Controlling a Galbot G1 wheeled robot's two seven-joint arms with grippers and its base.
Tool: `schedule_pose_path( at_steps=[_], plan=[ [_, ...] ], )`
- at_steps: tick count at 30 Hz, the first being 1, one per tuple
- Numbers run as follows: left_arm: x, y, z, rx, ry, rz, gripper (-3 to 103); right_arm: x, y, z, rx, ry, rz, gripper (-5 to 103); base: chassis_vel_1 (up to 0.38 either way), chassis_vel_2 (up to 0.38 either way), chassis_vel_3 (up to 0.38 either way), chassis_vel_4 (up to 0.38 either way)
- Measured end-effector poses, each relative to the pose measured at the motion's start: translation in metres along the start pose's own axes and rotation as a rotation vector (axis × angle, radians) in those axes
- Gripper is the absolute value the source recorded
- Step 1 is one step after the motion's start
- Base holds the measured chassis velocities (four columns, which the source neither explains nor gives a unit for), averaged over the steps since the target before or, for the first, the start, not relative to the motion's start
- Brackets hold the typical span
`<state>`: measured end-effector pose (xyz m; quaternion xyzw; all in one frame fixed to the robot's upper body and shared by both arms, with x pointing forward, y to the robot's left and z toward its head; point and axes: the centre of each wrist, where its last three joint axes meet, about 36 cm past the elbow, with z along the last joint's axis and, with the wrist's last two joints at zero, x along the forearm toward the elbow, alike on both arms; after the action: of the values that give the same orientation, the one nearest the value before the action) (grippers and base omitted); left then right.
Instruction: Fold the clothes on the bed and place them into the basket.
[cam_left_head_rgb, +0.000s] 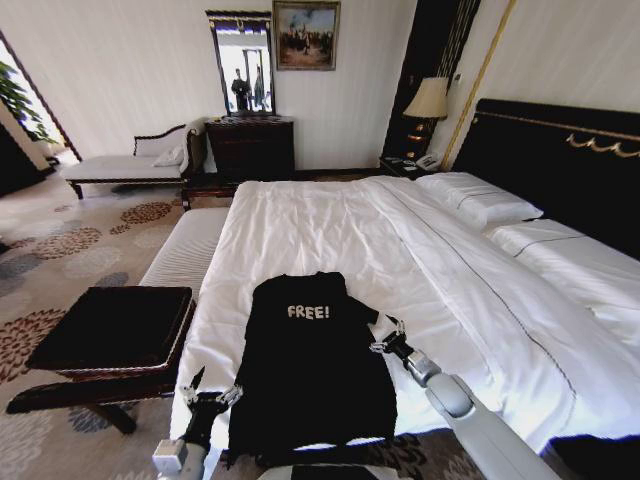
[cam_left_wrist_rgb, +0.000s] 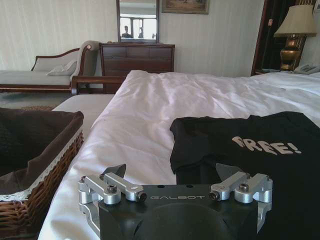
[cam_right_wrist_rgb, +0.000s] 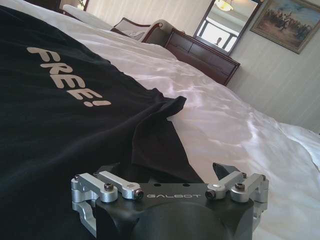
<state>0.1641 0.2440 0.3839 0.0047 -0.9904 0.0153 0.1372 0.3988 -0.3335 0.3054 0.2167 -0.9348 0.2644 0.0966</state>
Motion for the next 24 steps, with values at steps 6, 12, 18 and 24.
schedule_pose_path(
  at_steps=[6,12,18,24],
  plan=[
    [0.005,-0.004,-0.001,0.013,0.0,-0.016,100,-0.017,-0.006,0.005,0.014,0.003,0.02,100,0.0,0.0,0.0,0.0],
    [0.01,-0.006,-0.001,0.022,0.004,-0.023,100,-0.02,-0.009,0.008,0.022,0.008,0.028,98,0.0,0.0,0.0,0.0],
    [0.01,-0.006,-0.003,0.022,-0.001,-0.02,100,-0.018,-0.009,0.002,0.036,-0.014,0.024,78,0.0,0.0,0.0,0.0],
    [0.012,-0.004,-0.004,0.007,0.003,-0.029,100,-0.017,-0.009,0.003,0.044,-0.01,0.002,56,0.0,0.0,0.0,0.0]
  ],
)
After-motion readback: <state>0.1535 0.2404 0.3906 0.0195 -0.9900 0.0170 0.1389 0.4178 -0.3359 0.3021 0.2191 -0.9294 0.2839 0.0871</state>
